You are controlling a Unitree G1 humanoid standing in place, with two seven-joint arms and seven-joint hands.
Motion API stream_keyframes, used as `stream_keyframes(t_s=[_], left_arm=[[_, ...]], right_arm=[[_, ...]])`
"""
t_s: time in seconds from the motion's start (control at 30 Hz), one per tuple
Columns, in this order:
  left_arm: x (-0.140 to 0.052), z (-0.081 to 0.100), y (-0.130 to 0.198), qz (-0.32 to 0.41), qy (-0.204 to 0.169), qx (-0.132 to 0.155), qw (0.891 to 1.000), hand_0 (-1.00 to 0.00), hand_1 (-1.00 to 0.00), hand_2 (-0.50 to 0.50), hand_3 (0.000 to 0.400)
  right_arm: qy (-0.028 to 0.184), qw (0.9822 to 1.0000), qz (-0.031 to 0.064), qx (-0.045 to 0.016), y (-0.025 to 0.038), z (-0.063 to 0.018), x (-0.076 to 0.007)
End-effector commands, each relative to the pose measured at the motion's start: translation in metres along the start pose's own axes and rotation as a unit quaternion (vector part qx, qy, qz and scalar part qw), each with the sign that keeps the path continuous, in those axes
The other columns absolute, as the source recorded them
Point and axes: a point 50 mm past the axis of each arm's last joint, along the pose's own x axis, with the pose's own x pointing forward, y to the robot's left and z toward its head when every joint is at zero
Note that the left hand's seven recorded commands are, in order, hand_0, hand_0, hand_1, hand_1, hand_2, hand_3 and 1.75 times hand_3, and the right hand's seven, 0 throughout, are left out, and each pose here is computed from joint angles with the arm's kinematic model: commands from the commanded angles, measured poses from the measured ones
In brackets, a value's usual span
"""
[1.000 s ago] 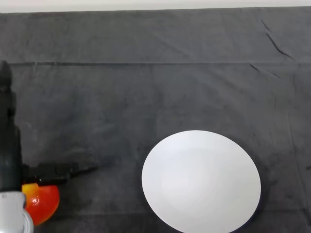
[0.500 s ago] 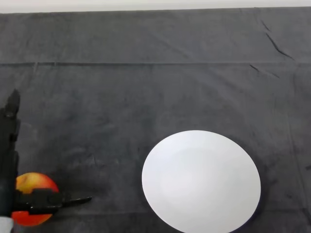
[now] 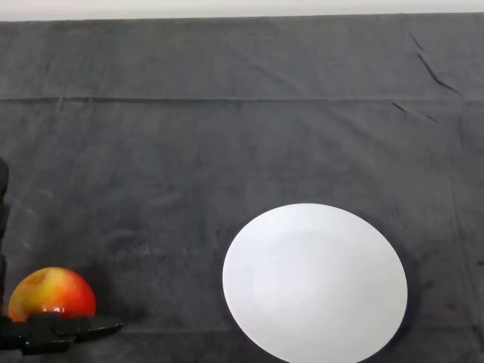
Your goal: Move the apple to the plate
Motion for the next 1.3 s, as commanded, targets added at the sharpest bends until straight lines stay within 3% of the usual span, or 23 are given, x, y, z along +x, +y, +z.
stream_keyframes(t_s=[0.03, 0.67, 0.7, 0.73, 0.77, 0.8, 0.83, 1.3], left_arm=[[-0.002, -0.008, 0.001, -0.009, 0.006, 0.032, 0.999, 0.0, 0.0, 0.0, 0.0], [-0.004, -0.029, -0.017, -0.056, 0.056, 0.118, 0.99, -0.02, 0.0, -0.01, 0.006], [-0.004, -0.03, -0.017, -0.058, 0.058, 0.122, 0.989, -0.15, 0.0, -0.08, 0.061], [-0.004, -0.03, -0.017, -0.061, 0.059, 0.126, 0.988, -0.81, 0.0, -0.41, 0.325], [-0.004, -0.03, -0.016, -0.062, 0.06, 0.13, 0.988, -1.0, -0.47, -0.26, 0.4], [-0.003, -0.03, -0.016, -0.064, 0.06, 0.134, 0.987, -1.0, -0.78, -0.11, 0.4], [-0.003, -0.029, -0.015, -0.065, 0.061, 0.138, 0.986, -1.0, -1.0, 0.0, 0.4], [0.001, -0.014, -0.012, -0.058, 0.043, 0.181, 0.981, -1.0, -1.0, 0.0, 0.4]], right_arm=[[-0.016, 0.9998, -0.005, 0.0052, -0.0077, 0.0068, -0.0064], [-0.016, 0.9998, -0.0051, 0.0048, -0.0077, 0.0068, -0.0064], [-0.016, 0.9998, -0.0051, 0.0048, -0.0077, 0.0068, -0.0064], [-0.016, 0.9998, -0.0051, 0.0048, -0.0077, 0.0068, -0.0064], [-0.016, 0.9998, -0.0051, 0.0048, -0.0077, 0.0068, -0.0064], [-0.016, 0.9998, -0.0051, 0.0048, -0.0077, 0.0068, -0.0064], [-0.016, 0.9998, -0.0051, 0.0048, -0.0077, 0.0068, -0.0064], [-0.016, 0.9998, -0.0051, 0.0051, -0.0076, 0.0069, -0.0064]])
